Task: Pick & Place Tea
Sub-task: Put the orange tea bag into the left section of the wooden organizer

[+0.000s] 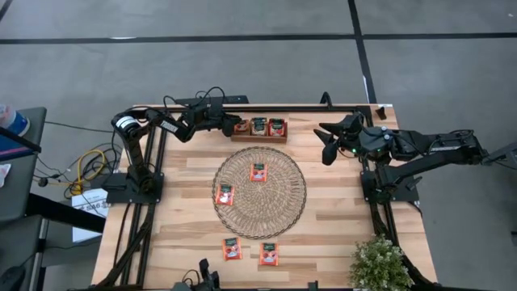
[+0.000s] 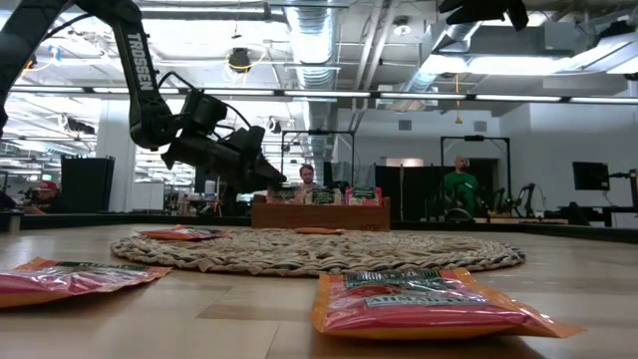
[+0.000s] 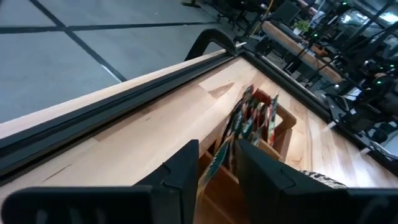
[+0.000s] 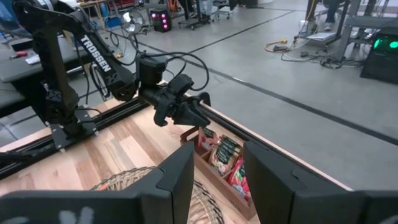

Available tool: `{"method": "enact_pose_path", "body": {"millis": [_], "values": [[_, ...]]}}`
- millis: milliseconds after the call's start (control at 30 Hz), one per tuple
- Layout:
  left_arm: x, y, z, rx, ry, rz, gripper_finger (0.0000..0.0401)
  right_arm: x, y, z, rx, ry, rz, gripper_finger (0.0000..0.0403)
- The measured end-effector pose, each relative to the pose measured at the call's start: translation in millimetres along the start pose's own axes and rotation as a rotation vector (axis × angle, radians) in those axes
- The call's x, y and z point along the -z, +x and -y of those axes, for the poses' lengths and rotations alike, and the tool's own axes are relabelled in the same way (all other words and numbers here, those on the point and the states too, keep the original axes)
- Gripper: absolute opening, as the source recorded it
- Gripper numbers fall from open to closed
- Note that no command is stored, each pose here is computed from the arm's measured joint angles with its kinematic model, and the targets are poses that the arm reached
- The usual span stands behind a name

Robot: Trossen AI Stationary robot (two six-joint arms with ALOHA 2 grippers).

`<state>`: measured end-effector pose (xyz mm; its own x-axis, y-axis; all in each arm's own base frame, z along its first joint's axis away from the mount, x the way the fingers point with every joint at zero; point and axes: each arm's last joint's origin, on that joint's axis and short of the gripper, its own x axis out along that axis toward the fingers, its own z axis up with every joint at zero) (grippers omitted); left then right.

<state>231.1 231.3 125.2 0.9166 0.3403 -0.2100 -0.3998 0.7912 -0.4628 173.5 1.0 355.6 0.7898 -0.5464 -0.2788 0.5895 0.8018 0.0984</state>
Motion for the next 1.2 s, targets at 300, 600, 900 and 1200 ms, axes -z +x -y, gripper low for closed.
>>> {"method": "enact_pose_path", "body": {"millis": [300,600,900,1200], "values": [[-34,-14,21,0.088,0.104,0.111,0.0097,0,0,0,-0.005,0.000,-0.001,0.0130],[-76,-59,83,0.321,0.063,0.043,0.0097,-1,-2,1,-0.008,-0.022,0.004,0.0130],[-50,-76,168,0.462,0.035,-0.157,0.0097,4,-3,4,0.007,-0.070,-0.040,0.0130],[-3,-51,193,0.310,-0.013,-0.301,0.0097,4,-19,16,-0.039,0.063,-0.063,0.0130]]}}
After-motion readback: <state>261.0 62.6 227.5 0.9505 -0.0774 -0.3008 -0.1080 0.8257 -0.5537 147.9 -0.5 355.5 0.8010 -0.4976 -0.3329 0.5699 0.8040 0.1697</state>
